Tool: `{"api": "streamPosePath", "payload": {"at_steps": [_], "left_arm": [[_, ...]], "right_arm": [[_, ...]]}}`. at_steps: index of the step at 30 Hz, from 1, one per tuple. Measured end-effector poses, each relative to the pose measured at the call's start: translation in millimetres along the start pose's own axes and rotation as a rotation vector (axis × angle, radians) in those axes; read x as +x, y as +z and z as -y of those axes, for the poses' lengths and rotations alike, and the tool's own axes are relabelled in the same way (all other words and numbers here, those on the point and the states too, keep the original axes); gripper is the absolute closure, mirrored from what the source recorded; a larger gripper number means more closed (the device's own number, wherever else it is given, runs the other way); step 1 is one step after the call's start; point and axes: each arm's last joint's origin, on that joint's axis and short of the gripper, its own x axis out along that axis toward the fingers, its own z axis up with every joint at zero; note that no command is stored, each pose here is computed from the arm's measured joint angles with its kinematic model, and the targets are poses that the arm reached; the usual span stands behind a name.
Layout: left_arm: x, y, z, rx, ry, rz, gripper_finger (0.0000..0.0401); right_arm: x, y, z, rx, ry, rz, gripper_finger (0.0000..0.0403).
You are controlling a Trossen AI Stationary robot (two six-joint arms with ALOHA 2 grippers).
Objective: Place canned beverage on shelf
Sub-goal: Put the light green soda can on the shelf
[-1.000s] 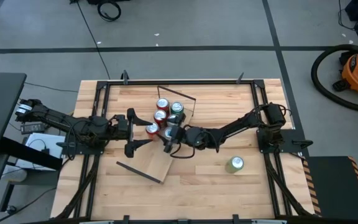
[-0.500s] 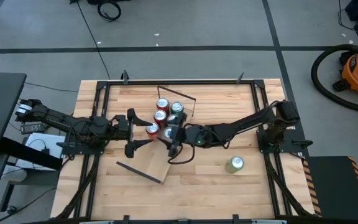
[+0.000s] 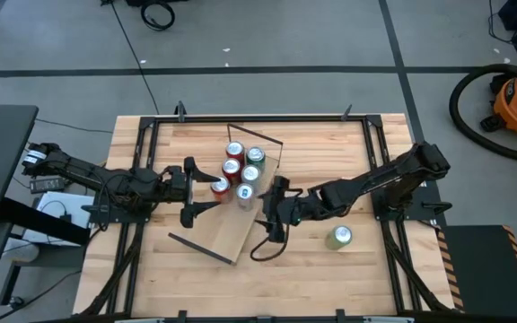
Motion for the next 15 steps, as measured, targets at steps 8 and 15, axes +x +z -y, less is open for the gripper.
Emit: {"api": "streamPosePath", "payload": {"at_steps": [8,15], "left_arm": [[0.0,-0.2,0.0,0.000,0.000,-0.002,0.0072],[0.0,-1.2,-0.1,0.003,0.001,-0.012,0.0072]], "right_arm": [[-17.5,-26.6,-7.3,0.139,0.144,-0.315,0.0045],[-34.1,-49.7,-12.9,0.179,0.122,-0.572,0.0022]]}}
